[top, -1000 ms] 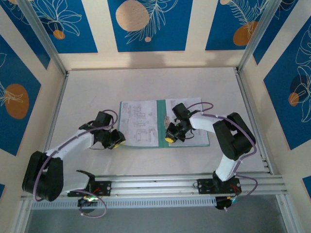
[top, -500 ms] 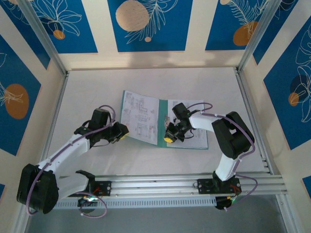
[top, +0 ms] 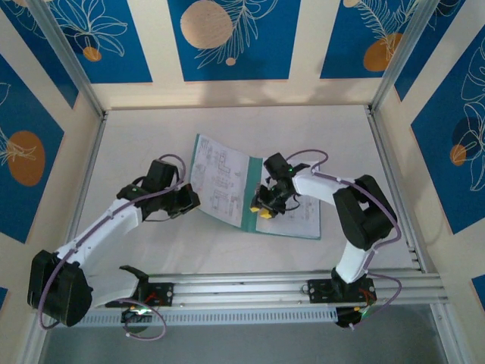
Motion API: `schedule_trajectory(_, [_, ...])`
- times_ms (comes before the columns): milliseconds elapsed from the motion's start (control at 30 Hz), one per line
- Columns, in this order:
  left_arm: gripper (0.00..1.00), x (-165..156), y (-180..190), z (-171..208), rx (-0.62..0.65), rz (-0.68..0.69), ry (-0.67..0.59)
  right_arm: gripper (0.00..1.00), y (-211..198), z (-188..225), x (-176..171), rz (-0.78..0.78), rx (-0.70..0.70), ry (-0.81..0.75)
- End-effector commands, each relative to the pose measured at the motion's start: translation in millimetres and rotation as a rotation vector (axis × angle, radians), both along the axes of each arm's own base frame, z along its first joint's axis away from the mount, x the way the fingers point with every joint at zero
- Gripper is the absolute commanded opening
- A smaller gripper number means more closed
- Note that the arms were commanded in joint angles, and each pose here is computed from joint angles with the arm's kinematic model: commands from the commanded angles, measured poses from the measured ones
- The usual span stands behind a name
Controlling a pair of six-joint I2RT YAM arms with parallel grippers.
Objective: Put the files into the folder
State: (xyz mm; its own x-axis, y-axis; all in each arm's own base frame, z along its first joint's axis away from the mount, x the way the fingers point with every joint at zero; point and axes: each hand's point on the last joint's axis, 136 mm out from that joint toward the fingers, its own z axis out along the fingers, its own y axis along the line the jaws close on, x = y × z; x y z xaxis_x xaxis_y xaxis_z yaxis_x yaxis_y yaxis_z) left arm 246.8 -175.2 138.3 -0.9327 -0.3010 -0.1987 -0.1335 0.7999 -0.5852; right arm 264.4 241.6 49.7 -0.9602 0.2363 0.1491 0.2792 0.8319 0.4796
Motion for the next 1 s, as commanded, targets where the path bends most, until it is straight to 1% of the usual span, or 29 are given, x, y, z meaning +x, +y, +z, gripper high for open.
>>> schedule_trajectory(0, [0.0, -10, 23, 10, 0.148, -0.027, -0.028, 0.38, -37, 22, 7, -0.074, -0.076, -0.052])
schedule_trajectory(100, [0.0, -13, 28, 19, 0.168, -0.036, -0.053, 0.28, -79, 11, 9, -0.212, -0.082, -0.016])
schedule_trajectory(133, [0.0, -15, 29, 21, 0.168, -0.036, -0.062, 0.27, -92, 7, 9, -0.253, -0.073, 0.001])
schedule_trajectory(233, [0.0, -20, 35, 27, 0.18, -0.028, -0.078, 0.21, -120, -5, 8, -0.32, -0.094, 0.042])
schedule_trajectory(333, [0.0, -24, 36, 34, 0.177, -0.032, -0.095, 0.19, -132, -15, 5, -0.342, -0.114, 0.074])
schedule_trajectory(400, [0.0, -24, 33, 37, 0.164, -0.048, -0.108, 0.18, -132, -22, 2, -0.342, -0.121, 0.101])
schedule_trajectory(500, [0.0, -21, 16, 51, 0.129, -0.12, -0.165, 0.16, -134, -35, -4, -0.344, -0.152, 0.143])
schedule_trajectory(633, [0.0, -19, -9, 74, 0.141, -0.234, -0.246, 0.16, -135, -36, 1, -0.314, -0.196, 0.122])
schedule_trajectory(833, [0.0, -28, -51, 86, 0.156, -0.396, -0.302, 0.16, -132, -37, 5, -0.268, -0.215, 0.154])
schedule_trajectory(967, [0.06, -41, -96, 88, 0.09, -0.54, -0.318, 0.15, -130, -38, 5, -0.245, -0.228, 0.167])
